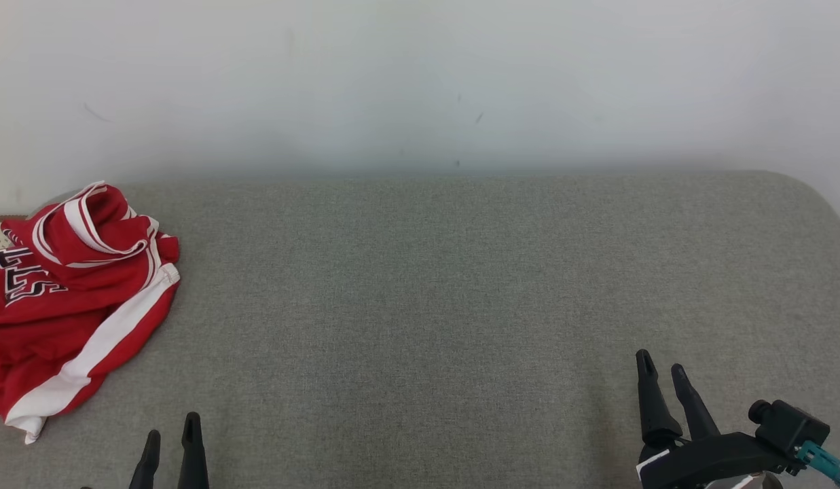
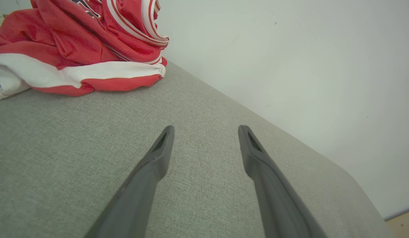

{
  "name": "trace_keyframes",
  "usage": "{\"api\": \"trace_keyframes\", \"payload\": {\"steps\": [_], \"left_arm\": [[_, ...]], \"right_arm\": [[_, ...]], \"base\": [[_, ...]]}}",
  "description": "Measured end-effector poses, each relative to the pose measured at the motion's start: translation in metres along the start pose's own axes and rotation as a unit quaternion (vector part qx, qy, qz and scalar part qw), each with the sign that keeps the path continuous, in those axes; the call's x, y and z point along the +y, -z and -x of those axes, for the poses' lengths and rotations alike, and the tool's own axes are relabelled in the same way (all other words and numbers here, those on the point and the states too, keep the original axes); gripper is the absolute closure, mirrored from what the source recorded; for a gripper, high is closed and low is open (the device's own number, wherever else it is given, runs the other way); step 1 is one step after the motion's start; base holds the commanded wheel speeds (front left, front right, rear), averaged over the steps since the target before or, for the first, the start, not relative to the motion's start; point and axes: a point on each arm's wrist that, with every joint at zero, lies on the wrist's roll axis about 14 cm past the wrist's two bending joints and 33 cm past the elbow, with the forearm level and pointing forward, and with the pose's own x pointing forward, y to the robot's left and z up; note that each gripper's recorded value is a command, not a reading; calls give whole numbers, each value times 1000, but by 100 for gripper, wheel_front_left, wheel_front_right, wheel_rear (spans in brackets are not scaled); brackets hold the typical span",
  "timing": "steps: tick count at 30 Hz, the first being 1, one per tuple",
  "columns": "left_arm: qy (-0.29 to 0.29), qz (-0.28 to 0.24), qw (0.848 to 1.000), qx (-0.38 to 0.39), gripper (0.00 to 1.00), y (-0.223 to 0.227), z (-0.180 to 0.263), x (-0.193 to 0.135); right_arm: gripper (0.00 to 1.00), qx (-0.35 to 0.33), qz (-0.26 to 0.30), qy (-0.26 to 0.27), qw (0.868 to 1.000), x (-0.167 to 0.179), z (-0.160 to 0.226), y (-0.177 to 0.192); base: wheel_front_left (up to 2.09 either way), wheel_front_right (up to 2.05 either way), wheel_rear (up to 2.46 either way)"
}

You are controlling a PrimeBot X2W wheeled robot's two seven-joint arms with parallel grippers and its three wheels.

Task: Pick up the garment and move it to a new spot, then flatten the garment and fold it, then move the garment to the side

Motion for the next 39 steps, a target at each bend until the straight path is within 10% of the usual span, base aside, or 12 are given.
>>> {"api": "trace_keyframes", "payload": {"steps": [39], "left_arm": [[21, -193, 979, -54, 0, -22, 8, -6]], "right_arm": [[0, 32, 180, -70, 981, 38, 1, 10]], "base": [[0, 0, 0]]}}
